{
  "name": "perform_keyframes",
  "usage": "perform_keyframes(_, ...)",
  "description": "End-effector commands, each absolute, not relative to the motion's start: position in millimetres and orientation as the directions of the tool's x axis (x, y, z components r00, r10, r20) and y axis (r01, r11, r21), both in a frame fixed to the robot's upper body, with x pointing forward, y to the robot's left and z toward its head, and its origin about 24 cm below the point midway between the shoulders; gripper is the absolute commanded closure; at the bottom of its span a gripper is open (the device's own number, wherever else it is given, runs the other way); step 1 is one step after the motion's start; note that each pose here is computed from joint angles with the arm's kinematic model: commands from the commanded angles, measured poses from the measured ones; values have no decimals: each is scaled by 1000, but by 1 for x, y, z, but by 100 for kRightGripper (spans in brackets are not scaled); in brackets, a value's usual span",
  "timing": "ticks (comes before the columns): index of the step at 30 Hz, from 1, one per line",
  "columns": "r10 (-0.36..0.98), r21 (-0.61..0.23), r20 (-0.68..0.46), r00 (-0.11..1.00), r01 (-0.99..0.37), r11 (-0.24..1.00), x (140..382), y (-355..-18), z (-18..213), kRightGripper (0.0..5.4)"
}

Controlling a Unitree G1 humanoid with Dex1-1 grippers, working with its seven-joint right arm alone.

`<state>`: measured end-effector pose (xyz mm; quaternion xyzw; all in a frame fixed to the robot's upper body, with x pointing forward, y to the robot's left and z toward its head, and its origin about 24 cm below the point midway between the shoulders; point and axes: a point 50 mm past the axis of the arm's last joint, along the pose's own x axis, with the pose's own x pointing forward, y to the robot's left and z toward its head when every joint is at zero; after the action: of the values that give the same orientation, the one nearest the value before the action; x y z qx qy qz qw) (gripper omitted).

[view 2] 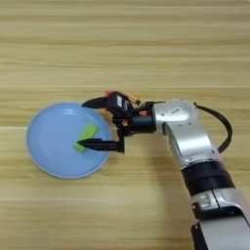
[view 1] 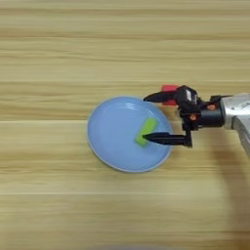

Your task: Move the objects on the table

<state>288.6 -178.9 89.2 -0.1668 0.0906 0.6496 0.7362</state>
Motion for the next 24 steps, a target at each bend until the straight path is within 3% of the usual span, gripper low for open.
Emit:
perform_keyframes(1,924,-278,-344,166,-958,69,305,-176,124,4)
perform_keyframes(7,911,-274,-393,127,-962,16,306,-173,116,4)
perform_keyframes(18,839,-347,-530,122,-934,-83,317,-169,101,4)
perform_keyframes(24,841,-391,-519,150,-917,-78,326,-164,105,4)
